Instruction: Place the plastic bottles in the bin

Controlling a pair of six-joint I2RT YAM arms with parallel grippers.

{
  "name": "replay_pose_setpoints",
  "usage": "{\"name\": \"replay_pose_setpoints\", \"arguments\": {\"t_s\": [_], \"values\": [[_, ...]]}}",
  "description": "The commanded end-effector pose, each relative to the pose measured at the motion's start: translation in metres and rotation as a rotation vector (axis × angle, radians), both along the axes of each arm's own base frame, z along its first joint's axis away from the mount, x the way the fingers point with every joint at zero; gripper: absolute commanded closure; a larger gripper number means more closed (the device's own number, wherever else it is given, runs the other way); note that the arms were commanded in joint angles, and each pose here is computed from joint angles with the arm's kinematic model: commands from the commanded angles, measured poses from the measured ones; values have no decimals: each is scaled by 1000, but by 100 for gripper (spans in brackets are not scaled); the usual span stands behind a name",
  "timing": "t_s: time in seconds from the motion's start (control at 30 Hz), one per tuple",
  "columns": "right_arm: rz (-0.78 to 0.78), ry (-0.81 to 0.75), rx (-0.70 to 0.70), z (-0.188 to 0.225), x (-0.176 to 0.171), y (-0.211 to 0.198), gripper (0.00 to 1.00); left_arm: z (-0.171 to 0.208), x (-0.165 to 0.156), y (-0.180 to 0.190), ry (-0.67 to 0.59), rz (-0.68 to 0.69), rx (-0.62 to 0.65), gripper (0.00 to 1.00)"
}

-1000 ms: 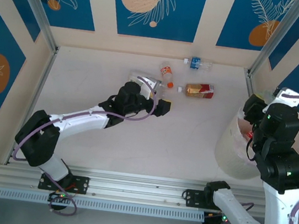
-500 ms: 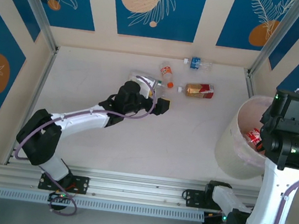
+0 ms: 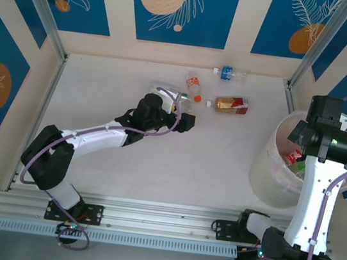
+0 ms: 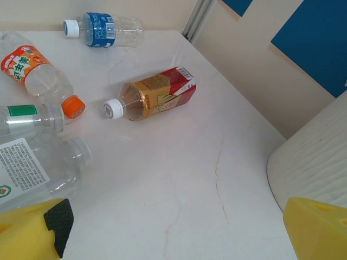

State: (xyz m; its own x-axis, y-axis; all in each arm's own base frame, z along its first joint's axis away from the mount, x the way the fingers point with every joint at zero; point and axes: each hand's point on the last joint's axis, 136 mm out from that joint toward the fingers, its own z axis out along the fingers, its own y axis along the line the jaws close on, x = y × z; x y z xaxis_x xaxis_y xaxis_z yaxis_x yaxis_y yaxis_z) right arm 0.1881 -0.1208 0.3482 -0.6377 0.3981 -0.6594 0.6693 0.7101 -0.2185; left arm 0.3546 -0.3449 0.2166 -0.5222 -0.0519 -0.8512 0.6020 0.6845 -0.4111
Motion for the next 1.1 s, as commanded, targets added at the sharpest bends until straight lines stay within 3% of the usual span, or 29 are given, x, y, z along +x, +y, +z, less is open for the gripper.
{"name": "replay_pose_setpoints", "arguments": {"t_s": [0.0, 0.5, 0.73, 1.07], "values": [[8, -91, 0, 12, 2, 4, 0, 3, 9, 8, 11, 43, -14, 0], [271, -375, 144, 23, 48, 60, 0, -20, 28, 31, 129, 149, -40, 0], [429, -430, 203, 30, 62, 93, 1, -25, 33, 44, 159, 191, -43, 0], [926, -597, 478, 44, 101, 219, 0, -36, 37, 83, 201, 339, -49, 0]]}}
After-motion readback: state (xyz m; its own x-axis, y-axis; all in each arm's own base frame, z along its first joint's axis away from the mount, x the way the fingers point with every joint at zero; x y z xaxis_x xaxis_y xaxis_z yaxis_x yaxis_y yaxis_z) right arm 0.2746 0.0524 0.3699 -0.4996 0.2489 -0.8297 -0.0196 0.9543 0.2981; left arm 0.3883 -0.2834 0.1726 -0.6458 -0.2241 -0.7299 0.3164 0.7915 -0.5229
